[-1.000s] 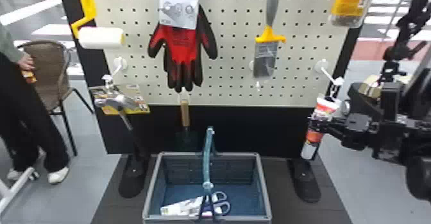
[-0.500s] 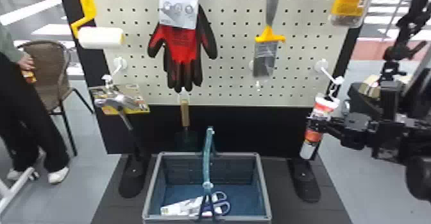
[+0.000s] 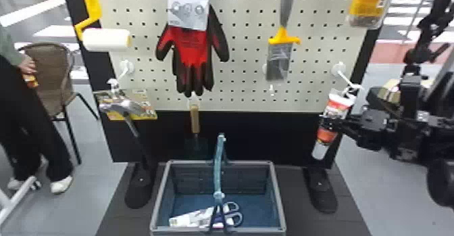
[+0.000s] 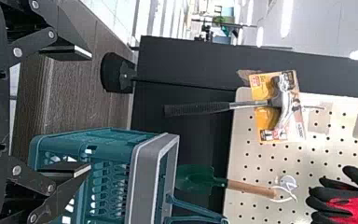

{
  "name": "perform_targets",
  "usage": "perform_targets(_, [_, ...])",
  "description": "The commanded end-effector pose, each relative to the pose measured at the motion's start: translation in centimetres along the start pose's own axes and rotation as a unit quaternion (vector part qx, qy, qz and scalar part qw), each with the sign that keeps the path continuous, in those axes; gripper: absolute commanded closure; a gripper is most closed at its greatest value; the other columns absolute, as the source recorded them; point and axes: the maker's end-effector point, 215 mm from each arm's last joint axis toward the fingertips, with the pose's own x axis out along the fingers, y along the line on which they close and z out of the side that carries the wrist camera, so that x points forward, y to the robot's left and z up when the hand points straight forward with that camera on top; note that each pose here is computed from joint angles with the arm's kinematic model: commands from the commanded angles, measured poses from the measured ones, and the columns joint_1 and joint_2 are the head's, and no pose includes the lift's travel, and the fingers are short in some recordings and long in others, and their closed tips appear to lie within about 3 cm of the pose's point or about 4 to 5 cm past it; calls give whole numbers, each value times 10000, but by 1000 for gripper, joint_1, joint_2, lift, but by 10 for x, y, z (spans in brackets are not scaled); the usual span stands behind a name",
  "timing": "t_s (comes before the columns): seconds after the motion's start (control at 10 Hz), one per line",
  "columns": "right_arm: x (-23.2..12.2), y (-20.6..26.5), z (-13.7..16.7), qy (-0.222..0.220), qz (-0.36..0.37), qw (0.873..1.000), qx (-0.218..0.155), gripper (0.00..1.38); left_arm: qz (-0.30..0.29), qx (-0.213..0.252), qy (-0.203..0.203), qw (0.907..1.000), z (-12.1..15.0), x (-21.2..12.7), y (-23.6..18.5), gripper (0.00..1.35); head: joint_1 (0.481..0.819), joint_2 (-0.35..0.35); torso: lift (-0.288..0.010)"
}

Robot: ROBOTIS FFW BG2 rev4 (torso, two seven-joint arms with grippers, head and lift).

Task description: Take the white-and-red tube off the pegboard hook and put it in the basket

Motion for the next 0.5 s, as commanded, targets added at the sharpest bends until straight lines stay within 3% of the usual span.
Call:
perform_targets(0.0, [1,5,8,-30,31,10000,-81,1098,10,-11,4,10000,0,0,-1,435,549,0,-100])
perform_targets(0.4, [6,21,21,-205,107,9996,-138,1098,5,-6,32,10000,-2,0,-1,438,549,0,-100])
